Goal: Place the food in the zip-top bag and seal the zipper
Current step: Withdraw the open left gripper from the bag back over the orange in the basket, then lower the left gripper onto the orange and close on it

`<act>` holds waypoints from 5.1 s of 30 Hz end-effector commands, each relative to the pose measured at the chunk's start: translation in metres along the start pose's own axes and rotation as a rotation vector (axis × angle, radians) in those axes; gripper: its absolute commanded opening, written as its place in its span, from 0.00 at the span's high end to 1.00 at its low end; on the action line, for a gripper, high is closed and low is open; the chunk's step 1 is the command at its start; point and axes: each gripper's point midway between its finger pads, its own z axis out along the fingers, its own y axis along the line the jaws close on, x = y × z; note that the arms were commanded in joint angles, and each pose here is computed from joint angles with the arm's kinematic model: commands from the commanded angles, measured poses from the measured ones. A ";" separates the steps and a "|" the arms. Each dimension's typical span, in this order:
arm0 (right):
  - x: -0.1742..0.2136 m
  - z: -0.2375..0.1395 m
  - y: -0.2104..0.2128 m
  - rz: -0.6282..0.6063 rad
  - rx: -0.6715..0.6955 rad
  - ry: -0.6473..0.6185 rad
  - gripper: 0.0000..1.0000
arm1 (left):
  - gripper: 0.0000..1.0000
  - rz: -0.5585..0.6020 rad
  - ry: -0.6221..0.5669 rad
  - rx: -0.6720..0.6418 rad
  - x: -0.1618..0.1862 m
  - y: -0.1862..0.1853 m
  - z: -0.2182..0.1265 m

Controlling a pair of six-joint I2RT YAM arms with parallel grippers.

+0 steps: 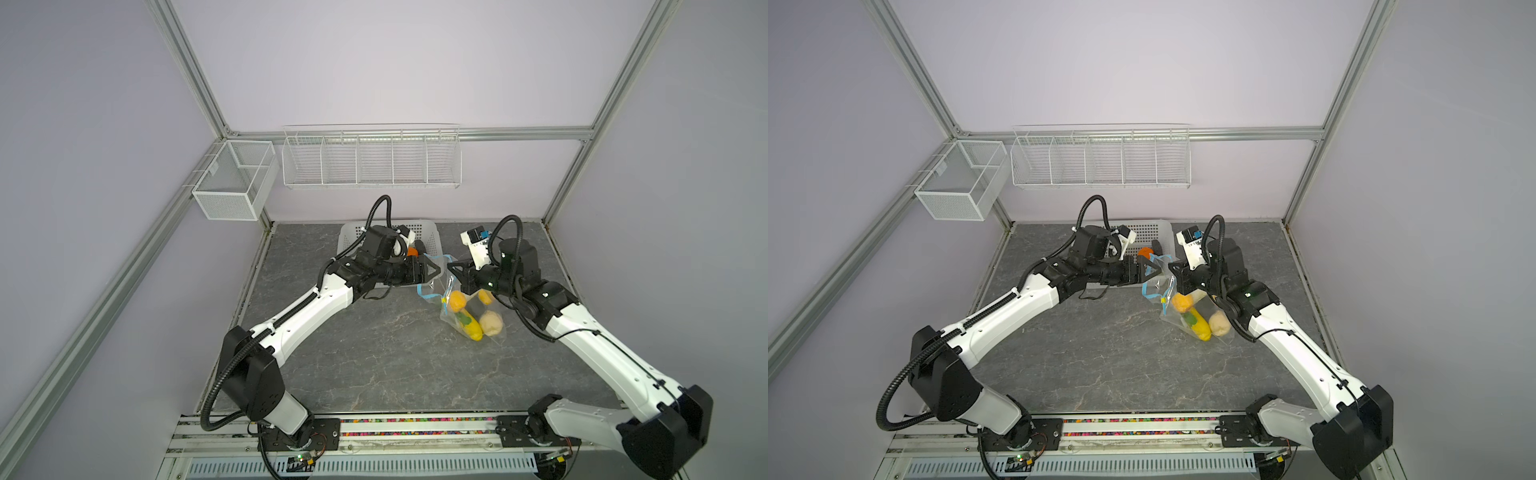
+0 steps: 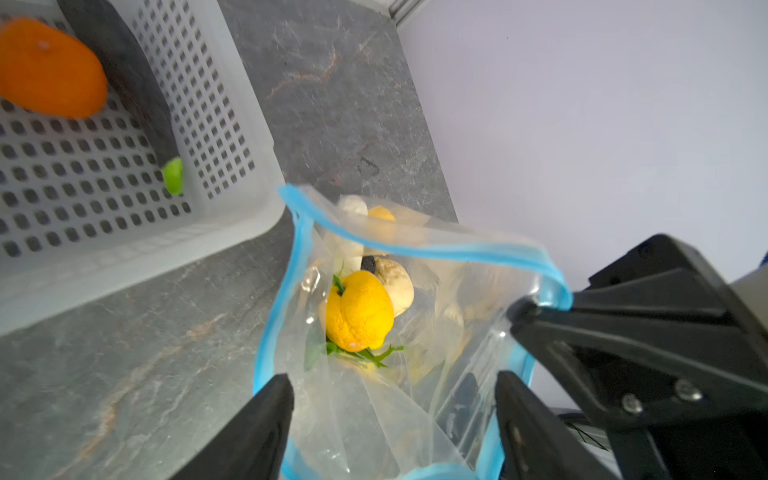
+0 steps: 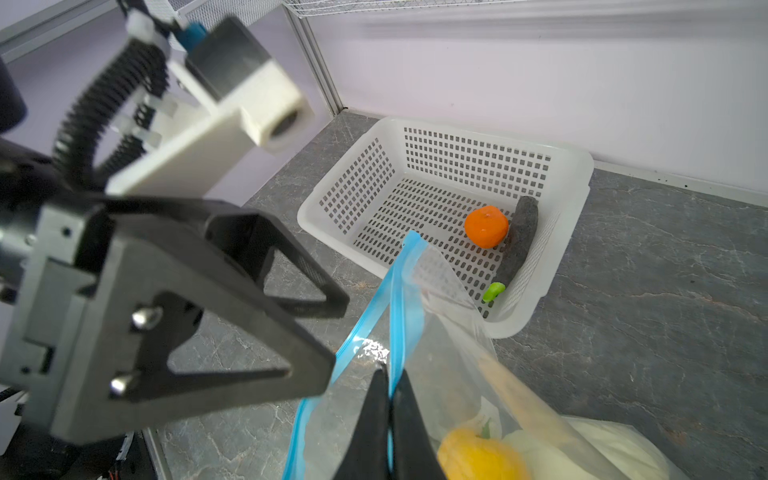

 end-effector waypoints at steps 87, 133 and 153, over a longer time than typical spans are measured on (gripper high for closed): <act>0.032 0.028 -0.027 0.066 0.002 0.079 0.93 | 0.33 0.094 0.007 -0.726 -0.087 0.249 0.175; 0.027 0.024 -0.025 0.059 0.003 0.068 0.94 | 0.22 0.051 0.047 -0.823 -0.069 0.270 0.149; 0.027 0.023 -0.027 0.053 0.017 0.068 0.93 | 0.36 0.057 0.056 -0.829 -0.069 0.271 0.149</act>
